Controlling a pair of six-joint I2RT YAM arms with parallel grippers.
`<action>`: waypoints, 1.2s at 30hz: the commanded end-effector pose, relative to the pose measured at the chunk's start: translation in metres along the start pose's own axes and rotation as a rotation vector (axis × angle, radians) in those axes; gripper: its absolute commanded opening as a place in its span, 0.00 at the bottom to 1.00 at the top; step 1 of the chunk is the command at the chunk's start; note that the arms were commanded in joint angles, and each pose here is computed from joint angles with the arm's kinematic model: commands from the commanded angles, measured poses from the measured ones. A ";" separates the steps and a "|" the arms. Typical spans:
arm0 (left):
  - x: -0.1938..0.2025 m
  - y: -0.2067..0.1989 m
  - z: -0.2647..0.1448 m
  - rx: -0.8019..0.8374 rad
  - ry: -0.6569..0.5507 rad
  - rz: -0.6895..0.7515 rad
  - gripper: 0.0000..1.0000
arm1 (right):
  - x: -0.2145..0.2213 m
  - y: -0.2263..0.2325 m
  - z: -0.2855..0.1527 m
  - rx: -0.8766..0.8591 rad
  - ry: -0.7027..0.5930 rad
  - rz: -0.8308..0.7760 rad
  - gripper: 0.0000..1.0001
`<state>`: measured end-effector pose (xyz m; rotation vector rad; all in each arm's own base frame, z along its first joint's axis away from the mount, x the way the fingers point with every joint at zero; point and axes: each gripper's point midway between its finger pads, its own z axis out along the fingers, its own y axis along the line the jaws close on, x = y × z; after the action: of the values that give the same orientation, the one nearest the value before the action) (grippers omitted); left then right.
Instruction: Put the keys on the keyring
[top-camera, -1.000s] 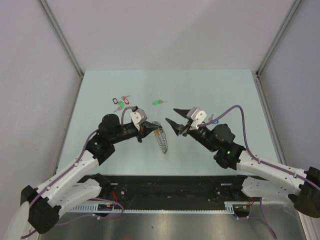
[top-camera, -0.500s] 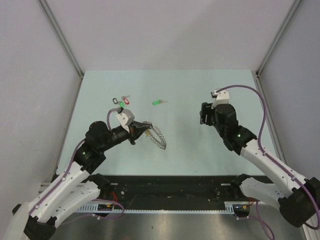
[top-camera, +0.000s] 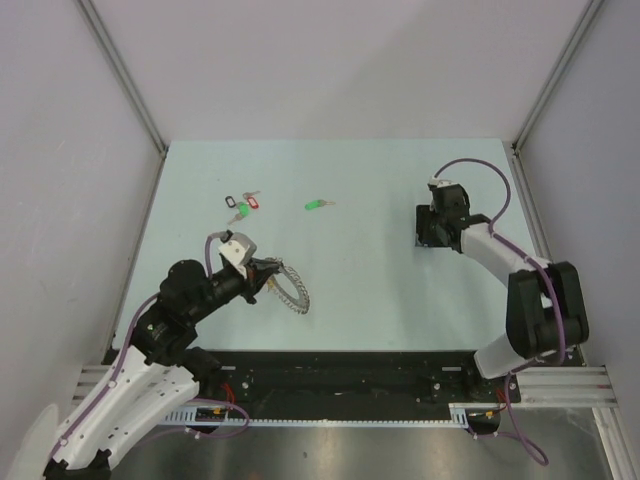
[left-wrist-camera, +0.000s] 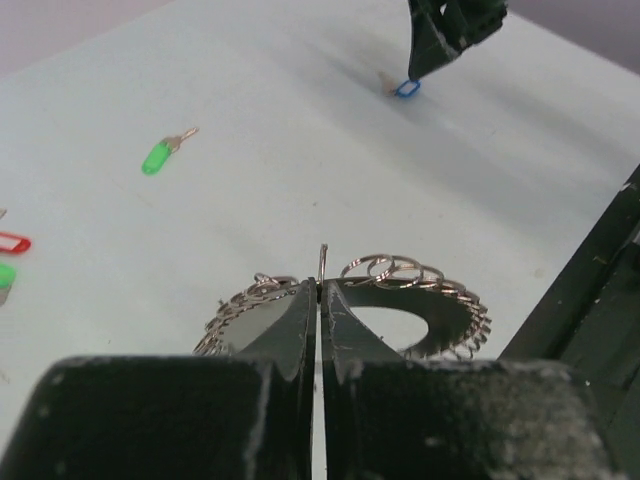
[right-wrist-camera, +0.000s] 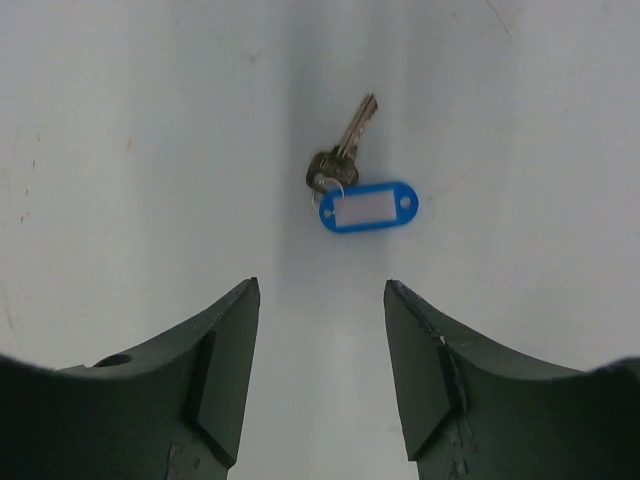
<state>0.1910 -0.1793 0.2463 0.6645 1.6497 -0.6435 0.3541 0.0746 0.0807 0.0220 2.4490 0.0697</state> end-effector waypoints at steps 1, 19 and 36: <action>0.004 0.019 -0.003 -0.091 0.022 0.045 0.00 | -0.026 0.006 0.028 -0.067 0.005 -0.034 0.57; 0.002 0.021 -0.010 -0.110 0.003 0.058 0.00 | -0.003 -0.007 0.074 -0.129 0.214 -0.007 0.64; -0.002 0.020 -0.014 -0.109 -0.021 0.062 0.00 | 0.069 0.062 0.019 -0.194 0.390 -0.178 0.56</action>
<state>0.1938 -0.1559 0.2343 0.6368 1.6891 -0.5139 0.3491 0.1191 0.0220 -0.2117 2.7414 0.2788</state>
